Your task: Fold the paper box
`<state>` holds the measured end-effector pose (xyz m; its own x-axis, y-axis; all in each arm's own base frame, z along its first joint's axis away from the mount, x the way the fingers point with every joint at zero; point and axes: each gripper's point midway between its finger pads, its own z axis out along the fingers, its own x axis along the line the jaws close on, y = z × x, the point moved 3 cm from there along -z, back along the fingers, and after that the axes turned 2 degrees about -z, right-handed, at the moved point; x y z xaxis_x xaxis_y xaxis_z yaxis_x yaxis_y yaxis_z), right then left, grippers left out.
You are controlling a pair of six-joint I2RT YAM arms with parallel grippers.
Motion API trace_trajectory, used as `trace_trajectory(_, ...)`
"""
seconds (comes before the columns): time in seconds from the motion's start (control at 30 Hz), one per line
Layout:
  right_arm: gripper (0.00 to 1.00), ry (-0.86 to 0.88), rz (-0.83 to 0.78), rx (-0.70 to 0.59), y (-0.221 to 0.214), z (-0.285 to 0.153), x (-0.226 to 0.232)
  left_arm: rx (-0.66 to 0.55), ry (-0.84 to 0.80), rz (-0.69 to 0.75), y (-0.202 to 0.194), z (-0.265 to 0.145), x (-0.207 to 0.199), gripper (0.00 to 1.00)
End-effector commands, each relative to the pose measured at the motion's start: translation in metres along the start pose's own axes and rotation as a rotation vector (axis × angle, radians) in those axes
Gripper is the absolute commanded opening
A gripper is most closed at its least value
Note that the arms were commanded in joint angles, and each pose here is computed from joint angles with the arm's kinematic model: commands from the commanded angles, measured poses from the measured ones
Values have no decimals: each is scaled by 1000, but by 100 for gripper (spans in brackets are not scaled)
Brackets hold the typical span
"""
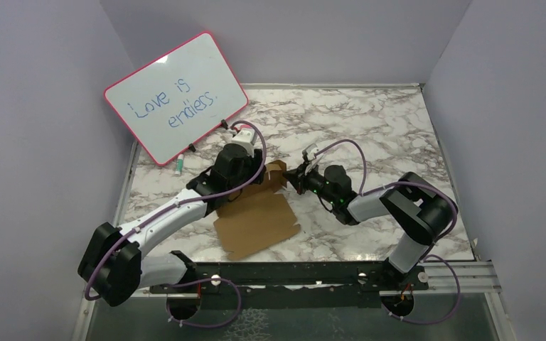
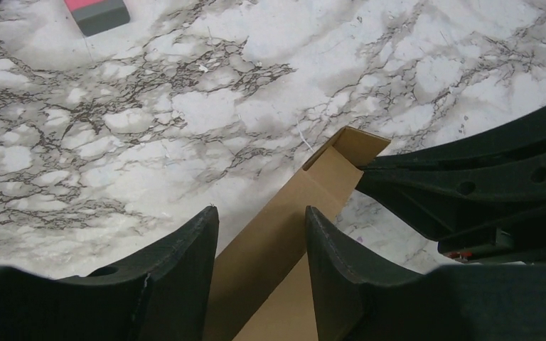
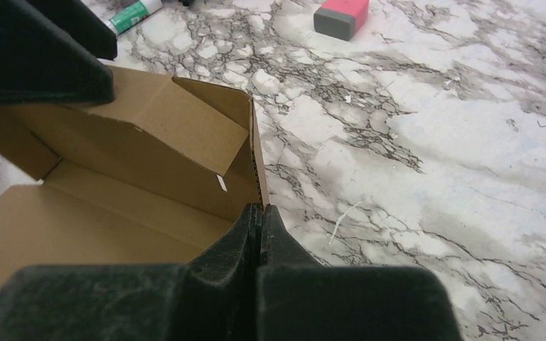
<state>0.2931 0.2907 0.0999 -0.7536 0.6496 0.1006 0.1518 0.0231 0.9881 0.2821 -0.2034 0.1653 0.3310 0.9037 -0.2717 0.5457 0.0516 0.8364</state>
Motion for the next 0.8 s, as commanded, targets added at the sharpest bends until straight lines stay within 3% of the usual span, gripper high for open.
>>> trace_trajectory(0.0, 1, -14, 90, 11, 12, 3, 9, 33, 48, 43, -22, -5, 0, 49)
trace_trajectory(0.23, 2, -51, 92, -9, 15, 6, 8, 35, 44, 59, -35, -5, -8, 49)
trace_trajectory(0.57, 1, 22, -91, -175, 41, 40, 8, 1, 97, 76, -26, -4, -3, 49)
trace_trajectory(0.77, 1, 67, -143, -201, 49, 54, 12, -22, 157, 108, -15, -6, 4, 49)
